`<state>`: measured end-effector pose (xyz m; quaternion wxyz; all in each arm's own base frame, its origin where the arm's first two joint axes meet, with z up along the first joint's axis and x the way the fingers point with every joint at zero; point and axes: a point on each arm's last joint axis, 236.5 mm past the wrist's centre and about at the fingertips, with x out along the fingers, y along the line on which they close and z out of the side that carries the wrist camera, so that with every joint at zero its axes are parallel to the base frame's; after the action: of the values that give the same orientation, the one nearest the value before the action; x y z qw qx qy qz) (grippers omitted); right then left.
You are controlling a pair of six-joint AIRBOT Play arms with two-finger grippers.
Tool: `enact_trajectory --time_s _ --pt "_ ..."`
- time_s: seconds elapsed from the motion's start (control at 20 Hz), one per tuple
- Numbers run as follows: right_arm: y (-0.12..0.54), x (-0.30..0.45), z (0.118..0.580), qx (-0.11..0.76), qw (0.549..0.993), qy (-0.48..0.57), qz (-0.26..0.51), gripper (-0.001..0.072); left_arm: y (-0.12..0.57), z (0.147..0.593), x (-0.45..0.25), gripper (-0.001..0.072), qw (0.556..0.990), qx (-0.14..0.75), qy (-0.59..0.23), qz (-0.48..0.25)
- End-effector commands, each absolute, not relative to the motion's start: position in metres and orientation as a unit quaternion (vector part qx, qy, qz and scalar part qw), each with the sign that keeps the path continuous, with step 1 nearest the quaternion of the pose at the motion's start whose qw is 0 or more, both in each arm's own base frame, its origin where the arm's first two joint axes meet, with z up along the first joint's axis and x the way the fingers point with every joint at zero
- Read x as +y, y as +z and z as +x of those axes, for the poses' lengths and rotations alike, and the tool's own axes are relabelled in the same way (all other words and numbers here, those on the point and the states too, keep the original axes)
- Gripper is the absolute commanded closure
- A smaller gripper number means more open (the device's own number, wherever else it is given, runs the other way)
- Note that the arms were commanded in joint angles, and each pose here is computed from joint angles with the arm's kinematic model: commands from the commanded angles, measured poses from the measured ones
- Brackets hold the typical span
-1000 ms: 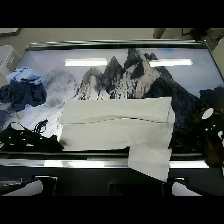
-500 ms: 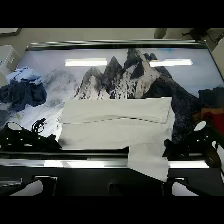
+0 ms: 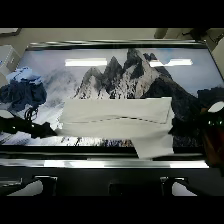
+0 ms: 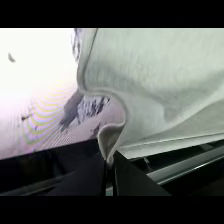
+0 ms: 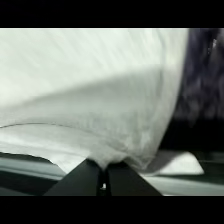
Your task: Fold the clothes and pants, and hang the long-sleeved shirts on hangers.
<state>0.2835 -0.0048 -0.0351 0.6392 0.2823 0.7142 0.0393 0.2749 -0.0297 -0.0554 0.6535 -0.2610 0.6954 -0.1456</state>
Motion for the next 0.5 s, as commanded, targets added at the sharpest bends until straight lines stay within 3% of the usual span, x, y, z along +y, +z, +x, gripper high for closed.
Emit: enact_trajectory --time_s 0.0,0.25,0.45 --pt "0.007 0.0 0.373 0.635 0.706 0.058 0.307 0.0666 -0.03 0.34 -0.02 0.0683 0.689 0.668 -0.14 -0.244" --pt "-0.019 -0.001 0.47 0.599 0.73 0.028 0.328 0.0665 -0.03 0.442 -0.032 0.0682 0.695 0.664 -0.156 -0.226" --pt "-0.049 -0.003 0.497 0.589 0.723 0.017 0.361 0.0663 -0.071 0.472 -0.033 0.0682 0.66 0.694 -0.146 -0.245"
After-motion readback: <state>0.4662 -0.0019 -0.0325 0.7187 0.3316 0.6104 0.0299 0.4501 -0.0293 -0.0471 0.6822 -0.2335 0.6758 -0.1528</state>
